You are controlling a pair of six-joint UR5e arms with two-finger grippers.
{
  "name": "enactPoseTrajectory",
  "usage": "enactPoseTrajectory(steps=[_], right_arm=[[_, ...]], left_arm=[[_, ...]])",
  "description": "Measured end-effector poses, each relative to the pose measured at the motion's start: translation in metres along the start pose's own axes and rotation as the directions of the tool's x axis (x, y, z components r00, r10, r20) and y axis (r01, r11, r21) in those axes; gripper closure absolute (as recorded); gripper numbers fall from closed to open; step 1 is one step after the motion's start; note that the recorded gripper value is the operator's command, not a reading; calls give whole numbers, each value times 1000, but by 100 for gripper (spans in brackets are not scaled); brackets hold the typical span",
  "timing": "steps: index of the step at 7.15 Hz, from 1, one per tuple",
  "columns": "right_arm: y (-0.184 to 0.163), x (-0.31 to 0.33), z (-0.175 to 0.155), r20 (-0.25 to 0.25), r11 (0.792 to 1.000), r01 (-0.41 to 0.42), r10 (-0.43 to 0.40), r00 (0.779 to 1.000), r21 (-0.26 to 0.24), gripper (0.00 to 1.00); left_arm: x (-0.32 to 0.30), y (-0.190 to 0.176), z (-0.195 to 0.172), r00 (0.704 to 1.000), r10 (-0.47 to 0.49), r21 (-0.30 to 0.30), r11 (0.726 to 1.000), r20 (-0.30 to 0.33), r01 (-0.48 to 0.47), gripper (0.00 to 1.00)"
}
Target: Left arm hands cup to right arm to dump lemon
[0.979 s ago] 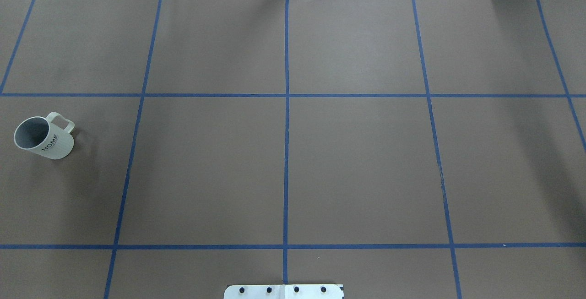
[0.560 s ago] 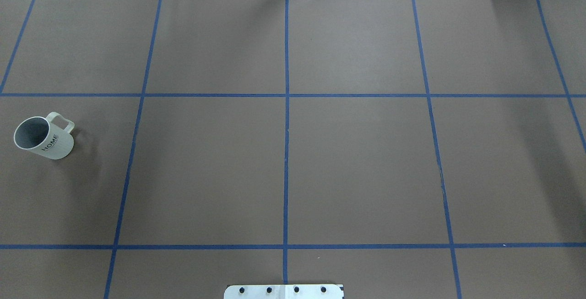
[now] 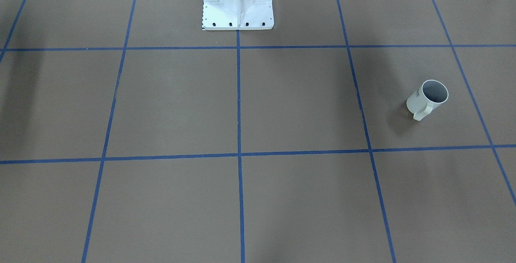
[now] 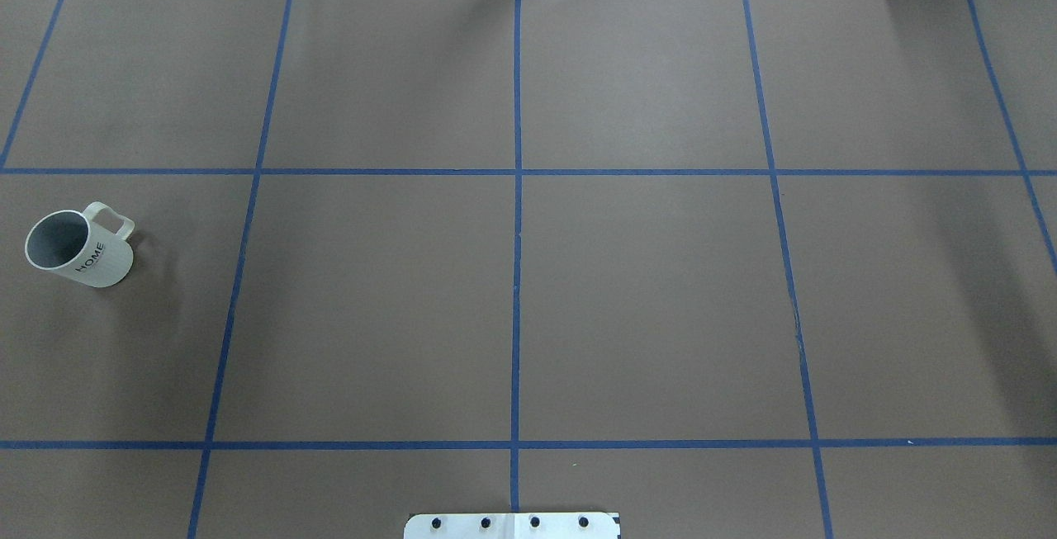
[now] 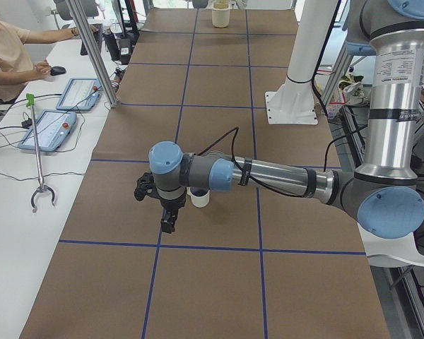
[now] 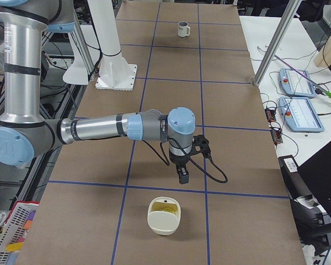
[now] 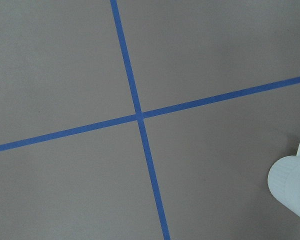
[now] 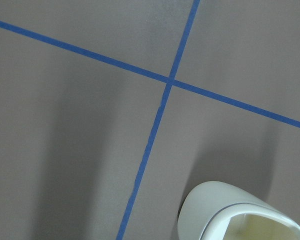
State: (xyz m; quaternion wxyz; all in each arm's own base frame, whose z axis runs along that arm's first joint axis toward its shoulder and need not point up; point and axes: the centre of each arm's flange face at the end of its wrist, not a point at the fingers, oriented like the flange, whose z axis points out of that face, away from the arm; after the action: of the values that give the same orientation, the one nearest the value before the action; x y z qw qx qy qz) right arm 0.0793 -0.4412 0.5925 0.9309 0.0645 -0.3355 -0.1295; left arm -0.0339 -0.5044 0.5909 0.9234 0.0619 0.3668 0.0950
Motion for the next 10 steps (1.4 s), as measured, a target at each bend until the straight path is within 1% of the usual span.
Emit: enactPoseTrajectory(steps=[2,3,6,10], right_arm=[[0,-3,2,38,1000,-16,16,999,-6,0],[0,-4,2,47,1000,-19,19,999,-9,0],[-5,-10,7,54,1000,-6,7,998,-19,0],[-17,-21,5,55,1000,27,-27,998,-9,0]], left_arm=[[0,0,1,999,-32,-2,999,-4,32,0],[-1,1,1,999,-42,-4,999,-4,42,0],[0,4,1,999,-48,-4,999,-6,48,0],[1,4,0,999,-48,0,999,-6,48,0]])
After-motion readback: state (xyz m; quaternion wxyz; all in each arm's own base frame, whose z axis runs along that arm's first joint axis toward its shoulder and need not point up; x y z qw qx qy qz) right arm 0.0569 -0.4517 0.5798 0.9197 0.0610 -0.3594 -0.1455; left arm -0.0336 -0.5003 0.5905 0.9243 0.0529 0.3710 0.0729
